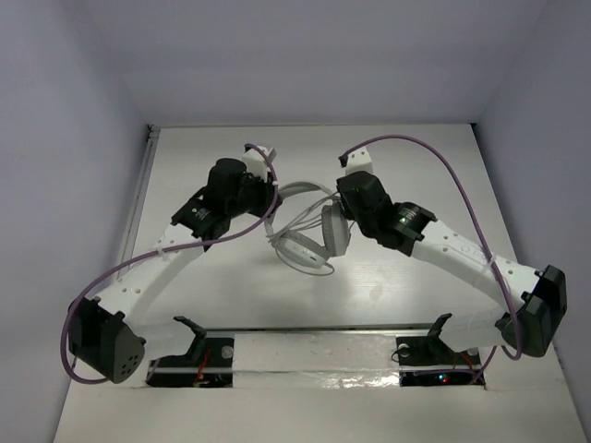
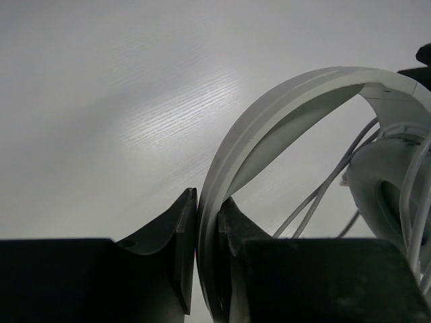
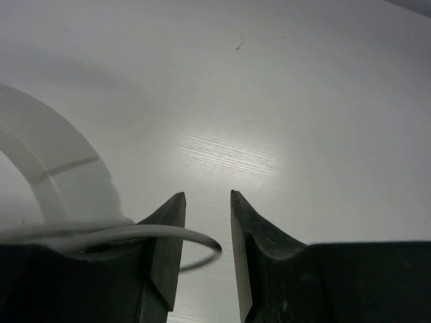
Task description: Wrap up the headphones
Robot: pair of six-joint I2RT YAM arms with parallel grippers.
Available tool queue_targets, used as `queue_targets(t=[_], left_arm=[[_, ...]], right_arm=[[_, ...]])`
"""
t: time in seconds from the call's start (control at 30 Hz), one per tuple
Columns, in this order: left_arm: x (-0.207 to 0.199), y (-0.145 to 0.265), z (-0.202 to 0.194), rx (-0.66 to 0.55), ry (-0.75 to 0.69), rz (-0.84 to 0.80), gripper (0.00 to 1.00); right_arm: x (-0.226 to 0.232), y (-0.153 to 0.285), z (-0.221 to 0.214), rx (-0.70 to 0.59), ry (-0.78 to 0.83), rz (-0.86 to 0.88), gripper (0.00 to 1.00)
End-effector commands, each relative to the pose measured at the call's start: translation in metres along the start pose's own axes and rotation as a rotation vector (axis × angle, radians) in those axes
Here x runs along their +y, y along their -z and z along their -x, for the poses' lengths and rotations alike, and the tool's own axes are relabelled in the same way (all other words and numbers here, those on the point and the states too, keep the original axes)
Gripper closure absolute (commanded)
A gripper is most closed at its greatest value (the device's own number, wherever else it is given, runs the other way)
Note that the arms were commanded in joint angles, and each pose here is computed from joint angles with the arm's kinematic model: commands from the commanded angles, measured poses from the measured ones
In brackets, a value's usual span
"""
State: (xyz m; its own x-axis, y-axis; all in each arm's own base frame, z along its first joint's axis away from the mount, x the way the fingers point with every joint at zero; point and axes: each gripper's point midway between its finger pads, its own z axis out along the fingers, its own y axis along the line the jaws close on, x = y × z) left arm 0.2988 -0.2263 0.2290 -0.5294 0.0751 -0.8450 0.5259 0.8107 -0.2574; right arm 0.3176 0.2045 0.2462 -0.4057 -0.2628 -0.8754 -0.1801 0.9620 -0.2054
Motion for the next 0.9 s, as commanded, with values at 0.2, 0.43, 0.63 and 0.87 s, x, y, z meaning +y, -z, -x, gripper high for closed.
queue_targets(t=[0.2, 0.43, 0.63, 0.87], left_arm=[[-0.015, 0.025, 0.076, -0.207, 0.072, -0.235, 1.00], [0.006, 0.032, 0.092, -0.246, 0.133, -0.217, 1.00], [0.026, 0.048, 0.123, -0.394, 0.226, -0.156, 1.00], [0.049, 0.047, 0.102, -0.420, 0.301, -0.030, 1.00]], right_arm=[[0.008, 0.004, 0.021, -0.067, -0.157, 0.137, 0.53], [0.023, 0.017, 0.018, -0.063, -0.214, 0.270, 0.46], [0.055, 0.044, -0.002, -0.039, -0.285, 0.512, 0.37], [0.045, 0.086, -0.009, -0.051, -0.403, 0.600, 0.26]])
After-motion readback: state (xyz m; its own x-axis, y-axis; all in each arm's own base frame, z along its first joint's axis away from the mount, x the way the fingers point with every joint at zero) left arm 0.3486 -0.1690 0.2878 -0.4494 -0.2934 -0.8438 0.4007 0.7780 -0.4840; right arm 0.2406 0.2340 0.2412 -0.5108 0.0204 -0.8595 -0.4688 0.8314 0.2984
